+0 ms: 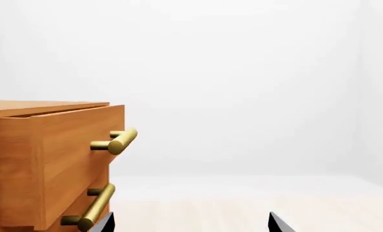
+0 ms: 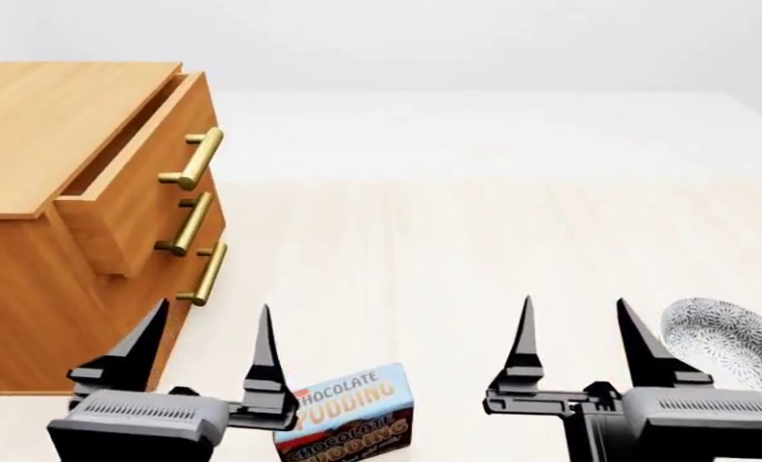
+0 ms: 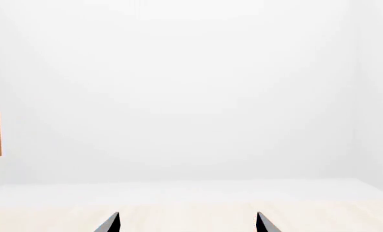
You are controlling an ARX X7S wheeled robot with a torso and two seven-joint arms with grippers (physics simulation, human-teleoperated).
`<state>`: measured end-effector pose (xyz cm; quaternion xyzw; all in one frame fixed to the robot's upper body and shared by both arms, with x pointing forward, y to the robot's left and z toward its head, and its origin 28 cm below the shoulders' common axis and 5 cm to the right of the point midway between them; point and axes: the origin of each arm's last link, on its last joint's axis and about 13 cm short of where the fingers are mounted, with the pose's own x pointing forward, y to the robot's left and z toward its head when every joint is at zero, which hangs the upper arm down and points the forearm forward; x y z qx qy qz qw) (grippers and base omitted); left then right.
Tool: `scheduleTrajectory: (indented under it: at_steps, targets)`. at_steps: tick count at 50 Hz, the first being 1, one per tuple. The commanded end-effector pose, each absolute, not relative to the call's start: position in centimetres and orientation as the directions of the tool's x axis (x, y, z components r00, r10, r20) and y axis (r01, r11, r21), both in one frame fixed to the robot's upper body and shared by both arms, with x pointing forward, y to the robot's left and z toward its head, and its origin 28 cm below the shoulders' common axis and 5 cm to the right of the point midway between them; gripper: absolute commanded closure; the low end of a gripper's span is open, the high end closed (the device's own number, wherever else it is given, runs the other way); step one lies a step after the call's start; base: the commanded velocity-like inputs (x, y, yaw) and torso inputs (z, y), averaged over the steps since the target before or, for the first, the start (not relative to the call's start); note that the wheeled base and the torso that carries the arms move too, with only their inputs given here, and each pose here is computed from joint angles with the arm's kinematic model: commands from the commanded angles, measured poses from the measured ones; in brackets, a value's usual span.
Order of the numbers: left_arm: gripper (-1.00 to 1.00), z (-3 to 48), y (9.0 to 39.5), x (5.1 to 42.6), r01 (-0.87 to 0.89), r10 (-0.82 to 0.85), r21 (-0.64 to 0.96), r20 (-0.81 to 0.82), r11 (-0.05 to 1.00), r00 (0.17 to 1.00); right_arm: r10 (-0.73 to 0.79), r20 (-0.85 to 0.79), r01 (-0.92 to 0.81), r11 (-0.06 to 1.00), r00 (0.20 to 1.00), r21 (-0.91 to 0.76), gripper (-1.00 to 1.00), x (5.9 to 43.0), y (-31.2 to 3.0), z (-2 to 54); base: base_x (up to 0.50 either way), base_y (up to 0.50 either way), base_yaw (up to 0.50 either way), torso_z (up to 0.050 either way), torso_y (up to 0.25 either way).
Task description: Put the butter at the back in the top drawer of the cabinet and close it.
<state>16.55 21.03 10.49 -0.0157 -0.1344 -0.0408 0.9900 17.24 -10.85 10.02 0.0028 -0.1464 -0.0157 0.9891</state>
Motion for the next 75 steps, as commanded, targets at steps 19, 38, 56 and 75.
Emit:
scheduleTrajectory:
  at_steps: [19, 38, 56, 75]
  targets:
    - [-1.0, 16.5, 21.9, 15.7, 0.083, -0.073, -0.011, 0.359, 0.997, 0.93, -0.039, 0.293, 0.036, 0.999, 0.955, 0.014, -1.0, 17.0, -11.0, 10.3, 0.0, 0.0, 0.0, 0.0, 0.0]
    - [-1.0, 21.8, 22.8, 17.5, 0.03, -0.055, 0.07, 0.392, 0.997, 0.918, -0.031, 0.283, 0.03, 1.0, 0.959, 0.007, -1.0, 17.2, -11.0, 10.2, 0.0, 0.0, 0.0, 0.0, 0.0]
    - [-1.0, 29.0, 23.7, 20.1, -0.021, -0.011, 0.11, 0.282, 0.994, 0.959, -0.017, 0.277, 0.015, 1.0, 0.961, 0.008, -1.0, 17.1, -11.0, 10.2, 0.0, 0.0, 0.0, 0.0, 0.0]
    - [-1.0, 35.6, 24.0, 23.7, 0.087, -0.085, 0.131, -0.022, 0.988, 0.996, -0.005, 0.279, 0.003, 1.0, 0.96, 0.008, -1.0, 16.7, -11.0, 10.4, 0.0, 0.0, 0.0, 0.0, 0.0]
